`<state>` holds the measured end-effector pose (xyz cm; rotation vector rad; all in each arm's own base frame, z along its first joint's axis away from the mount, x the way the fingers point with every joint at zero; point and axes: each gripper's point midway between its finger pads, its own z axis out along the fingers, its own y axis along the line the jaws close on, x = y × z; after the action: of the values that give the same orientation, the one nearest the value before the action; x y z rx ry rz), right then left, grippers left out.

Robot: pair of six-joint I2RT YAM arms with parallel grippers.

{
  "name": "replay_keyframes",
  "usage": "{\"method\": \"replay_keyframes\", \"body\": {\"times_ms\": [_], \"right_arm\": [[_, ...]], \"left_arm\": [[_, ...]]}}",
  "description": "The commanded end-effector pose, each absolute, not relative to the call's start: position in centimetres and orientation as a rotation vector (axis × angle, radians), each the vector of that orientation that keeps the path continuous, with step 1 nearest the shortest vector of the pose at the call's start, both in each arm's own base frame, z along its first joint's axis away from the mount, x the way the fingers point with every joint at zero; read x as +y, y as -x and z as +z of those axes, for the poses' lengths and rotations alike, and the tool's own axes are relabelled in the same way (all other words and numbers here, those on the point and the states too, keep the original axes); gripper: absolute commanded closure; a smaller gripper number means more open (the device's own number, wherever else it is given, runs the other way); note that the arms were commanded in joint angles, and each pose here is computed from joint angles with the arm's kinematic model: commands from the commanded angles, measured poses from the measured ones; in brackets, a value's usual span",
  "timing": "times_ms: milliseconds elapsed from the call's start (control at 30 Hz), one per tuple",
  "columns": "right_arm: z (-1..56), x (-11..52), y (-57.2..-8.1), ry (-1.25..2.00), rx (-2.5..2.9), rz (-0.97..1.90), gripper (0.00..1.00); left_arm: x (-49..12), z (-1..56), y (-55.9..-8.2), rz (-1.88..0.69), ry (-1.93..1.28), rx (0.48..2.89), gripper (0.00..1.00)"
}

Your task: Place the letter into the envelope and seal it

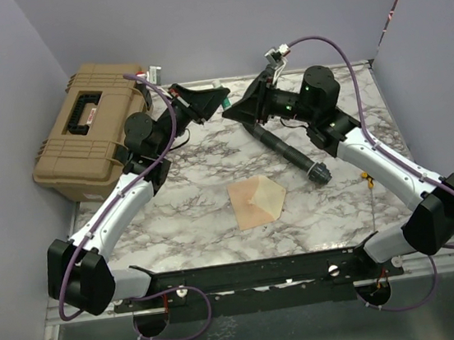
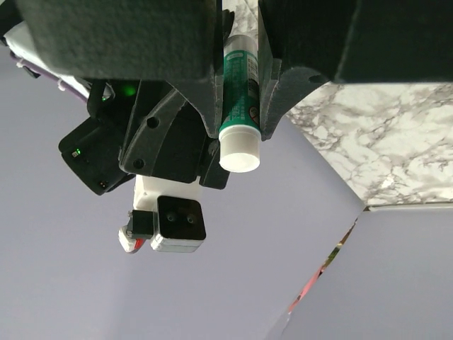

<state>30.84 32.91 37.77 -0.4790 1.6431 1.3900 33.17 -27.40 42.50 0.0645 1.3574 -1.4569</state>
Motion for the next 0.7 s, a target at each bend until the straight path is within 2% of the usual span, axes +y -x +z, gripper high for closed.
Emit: {"method": "replay_keyframes", "body": {"times_ms": [0, 100, 167, 267, 300, 667], "right_arm": [[40.2, 33.4, -29.5, 0.510, 1.549, 1.498, 0.58], [40.4, 33.4, -29.5, 0.505, 1.545, 1.514, 0.64], [40.5, 33.6, -29.2, 0.508, 1.540, 1.541, 0.74], [40.7, 33.6, -28.8, 0.517, 1.535, 1.604, 0.96], [40.9, 33.4, -28.7, 0.516, 1.525, 1.634, 0.99], [45.3, 29.3, -26.7, 0.393, 1.299, 2.189, 1.00]], "left_arm": [[-26.9, 44.8, -32.2, -1.494, -0.055, 1.267, 1.00], [-26.9, 44.9, -31.9, -1.497, -0.069, 1.258, 1.00], [-26.9, 45.0, -31.7, -1.501, -0.077, 1.253, 1.00], [-26.8, 45.4, -31.4, -1.503, -0.087, 1.235, 1.00], [-26.8, 45.7, -31.2, -1.502, -0.095, 1.227, 1.00], [-26.5, 50.3, -27.8, -1.507, -0.298, 1.017, 1.00]]}}
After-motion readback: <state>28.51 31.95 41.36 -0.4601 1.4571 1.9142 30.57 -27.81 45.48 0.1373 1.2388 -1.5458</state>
